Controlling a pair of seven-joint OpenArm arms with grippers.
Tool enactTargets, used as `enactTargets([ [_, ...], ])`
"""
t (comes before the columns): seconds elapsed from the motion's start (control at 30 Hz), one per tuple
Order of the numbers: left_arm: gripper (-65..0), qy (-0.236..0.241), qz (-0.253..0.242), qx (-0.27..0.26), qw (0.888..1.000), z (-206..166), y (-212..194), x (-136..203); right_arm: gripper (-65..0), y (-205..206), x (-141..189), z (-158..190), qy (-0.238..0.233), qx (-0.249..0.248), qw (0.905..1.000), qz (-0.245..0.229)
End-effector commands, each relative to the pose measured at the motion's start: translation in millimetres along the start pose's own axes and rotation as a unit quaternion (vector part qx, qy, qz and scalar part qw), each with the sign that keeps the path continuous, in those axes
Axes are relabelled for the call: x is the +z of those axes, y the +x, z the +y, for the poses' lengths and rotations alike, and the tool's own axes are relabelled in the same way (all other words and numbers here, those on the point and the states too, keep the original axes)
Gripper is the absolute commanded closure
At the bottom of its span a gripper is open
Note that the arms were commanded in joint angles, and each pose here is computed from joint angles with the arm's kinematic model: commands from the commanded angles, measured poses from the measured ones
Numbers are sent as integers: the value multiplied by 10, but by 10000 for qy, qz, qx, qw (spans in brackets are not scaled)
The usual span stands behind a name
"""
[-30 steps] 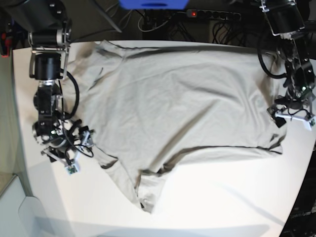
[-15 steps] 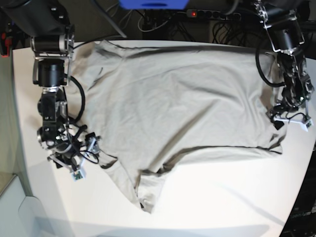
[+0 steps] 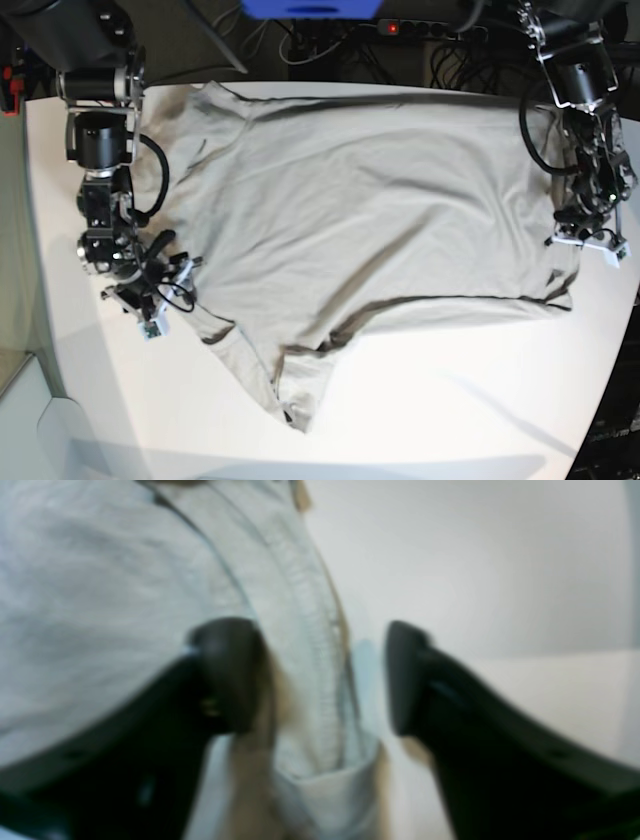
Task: Layout the t-shirt on the table in an organized manner, then fold the t-shirt properly
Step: 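Move the right gripper back and grasp the shirt edge, then drag the shirt edge with both grippers away from the hem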
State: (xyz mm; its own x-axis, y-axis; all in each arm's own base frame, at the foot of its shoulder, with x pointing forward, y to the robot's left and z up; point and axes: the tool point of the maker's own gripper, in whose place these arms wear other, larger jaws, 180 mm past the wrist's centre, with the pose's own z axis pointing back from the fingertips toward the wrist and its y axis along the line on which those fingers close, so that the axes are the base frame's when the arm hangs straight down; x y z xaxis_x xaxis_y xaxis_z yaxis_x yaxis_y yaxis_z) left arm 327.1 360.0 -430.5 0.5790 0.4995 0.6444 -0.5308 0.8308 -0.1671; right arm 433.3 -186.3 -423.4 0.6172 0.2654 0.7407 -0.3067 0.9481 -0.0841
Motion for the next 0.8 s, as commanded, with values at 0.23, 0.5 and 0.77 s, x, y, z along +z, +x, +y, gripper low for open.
enactTargets([
  [0.23,-11,-125,63,-19,9999,-56,44,21,0,111,58,-211,-227,140,9996,-13],
  [0.5,-11,-428,-338,-290,9981,-315,539,319,0,720,596,-379,-507,445,9913,-1134],
  [0.77,-11,-758,-459,-133,9960,-443,620,417,0,518,777,-396,-589,283,9939,-890],
])
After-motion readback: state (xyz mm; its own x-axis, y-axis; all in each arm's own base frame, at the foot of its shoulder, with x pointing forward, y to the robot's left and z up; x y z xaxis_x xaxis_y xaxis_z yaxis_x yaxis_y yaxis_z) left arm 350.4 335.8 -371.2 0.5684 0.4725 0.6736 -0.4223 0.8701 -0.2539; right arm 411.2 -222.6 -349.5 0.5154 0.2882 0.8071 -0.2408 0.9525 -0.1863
